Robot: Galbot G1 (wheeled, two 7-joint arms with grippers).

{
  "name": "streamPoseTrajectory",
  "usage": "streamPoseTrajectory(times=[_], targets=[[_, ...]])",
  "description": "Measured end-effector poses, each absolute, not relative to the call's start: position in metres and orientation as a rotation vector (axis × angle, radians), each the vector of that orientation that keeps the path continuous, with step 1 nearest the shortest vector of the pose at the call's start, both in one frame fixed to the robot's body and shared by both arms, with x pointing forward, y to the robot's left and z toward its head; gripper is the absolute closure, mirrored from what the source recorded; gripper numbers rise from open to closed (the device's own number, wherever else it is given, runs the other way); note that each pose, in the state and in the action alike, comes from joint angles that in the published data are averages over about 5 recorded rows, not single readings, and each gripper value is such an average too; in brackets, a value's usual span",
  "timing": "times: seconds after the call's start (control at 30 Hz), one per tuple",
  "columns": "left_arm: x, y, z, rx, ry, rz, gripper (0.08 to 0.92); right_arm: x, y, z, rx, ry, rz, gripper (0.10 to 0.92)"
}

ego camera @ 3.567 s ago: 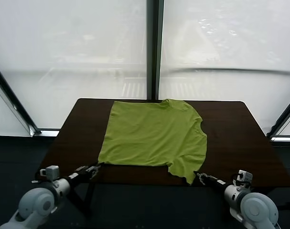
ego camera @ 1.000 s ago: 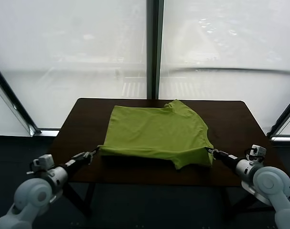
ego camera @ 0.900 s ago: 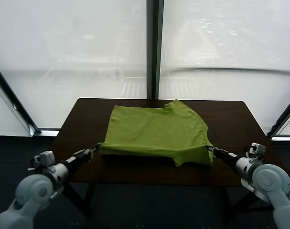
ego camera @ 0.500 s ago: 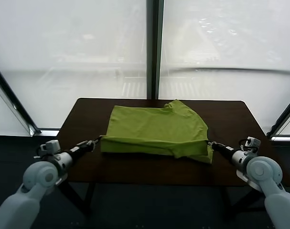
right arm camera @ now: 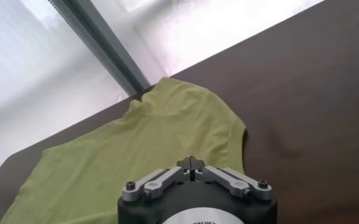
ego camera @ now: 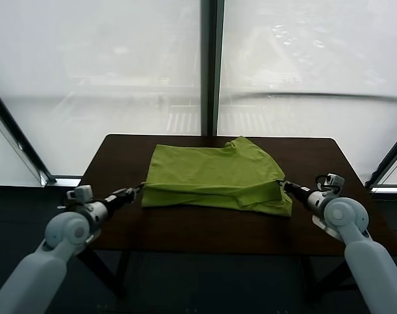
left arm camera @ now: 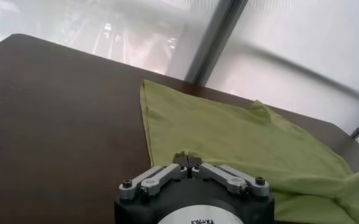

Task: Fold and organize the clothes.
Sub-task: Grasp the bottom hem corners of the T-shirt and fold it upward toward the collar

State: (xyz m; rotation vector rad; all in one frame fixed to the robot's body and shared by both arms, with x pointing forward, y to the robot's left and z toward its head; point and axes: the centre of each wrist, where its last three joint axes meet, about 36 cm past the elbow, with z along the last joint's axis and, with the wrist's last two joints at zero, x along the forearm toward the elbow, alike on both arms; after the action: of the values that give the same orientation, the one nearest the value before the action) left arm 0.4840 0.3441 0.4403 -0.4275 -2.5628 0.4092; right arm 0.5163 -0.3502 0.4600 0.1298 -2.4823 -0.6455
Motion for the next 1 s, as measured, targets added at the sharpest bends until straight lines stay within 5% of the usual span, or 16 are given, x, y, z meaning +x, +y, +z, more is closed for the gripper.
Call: streamPoseTrajectory(times=[0.4, 0.67, 0.8, 1.0], targets=[[0.515, 0.346, 0.440, -0.428, -2.572, 0.364, 0.850, 0.516, -0.351, 0.454, 0.154, -2.513, -0.678, 0.850], [0.526, 0.346, 0.441, -0.420, -2.575, 0.350, 0.825, 0.507, -0.356, 0.457, 0.207, -2.527, -0.632, 0.389], [0.527, 0.346, 0.441, -0.414, -2.578, 0.351, 0.640, 0.496, -0.362, 0.461, 0.227, -2.537, -0.561, 0.180], [0.518, 0.351, 0.442, -0.401, -2.578, 0.356, 0.265, 0.462, -0.377, 0.468, 0.248, -2.548, -0.396, 0.116]])
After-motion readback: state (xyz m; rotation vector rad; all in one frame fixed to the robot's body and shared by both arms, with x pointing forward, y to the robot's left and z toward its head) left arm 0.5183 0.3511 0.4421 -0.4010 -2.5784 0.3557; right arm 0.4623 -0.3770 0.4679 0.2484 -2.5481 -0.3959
